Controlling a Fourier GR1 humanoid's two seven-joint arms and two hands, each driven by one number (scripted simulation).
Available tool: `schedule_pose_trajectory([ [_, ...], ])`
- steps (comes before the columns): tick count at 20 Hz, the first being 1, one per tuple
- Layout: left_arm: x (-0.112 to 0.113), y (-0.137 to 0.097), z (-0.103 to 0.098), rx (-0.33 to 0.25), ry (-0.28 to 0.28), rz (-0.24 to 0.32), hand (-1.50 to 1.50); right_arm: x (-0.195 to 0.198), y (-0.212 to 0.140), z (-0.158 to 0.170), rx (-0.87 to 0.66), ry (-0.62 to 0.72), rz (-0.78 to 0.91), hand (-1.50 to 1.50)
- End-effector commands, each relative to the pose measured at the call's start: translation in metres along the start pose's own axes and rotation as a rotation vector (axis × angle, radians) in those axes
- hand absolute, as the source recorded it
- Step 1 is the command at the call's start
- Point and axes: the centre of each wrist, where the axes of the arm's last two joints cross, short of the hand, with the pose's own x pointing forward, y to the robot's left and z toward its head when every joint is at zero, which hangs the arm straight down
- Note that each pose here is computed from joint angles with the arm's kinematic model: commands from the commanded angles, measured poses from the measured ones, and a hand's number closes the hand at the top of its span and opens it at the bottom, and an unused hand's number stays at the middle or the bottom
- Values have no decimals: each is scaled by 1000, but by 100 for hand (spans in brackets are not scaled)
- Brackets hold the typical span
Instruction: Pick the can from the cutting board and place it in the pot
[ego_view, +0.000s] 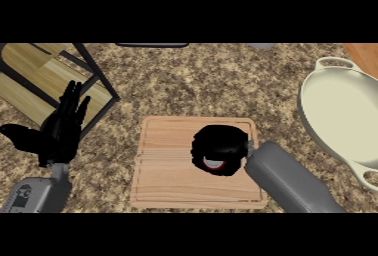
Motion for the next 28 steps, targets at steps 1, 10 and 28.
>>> schedule_pose_trajectory([
  [1,48,-10,-14,-48,-168,-27,0,-6,-11,10,-61,52,65,150],
  [10,28,21,0,43,-135,-50,0,73,68,11,-221,424,-26,150],
  [28,36,19,-4,26,-161,-49,0,171,-41,136,-994,948,212,150],
])
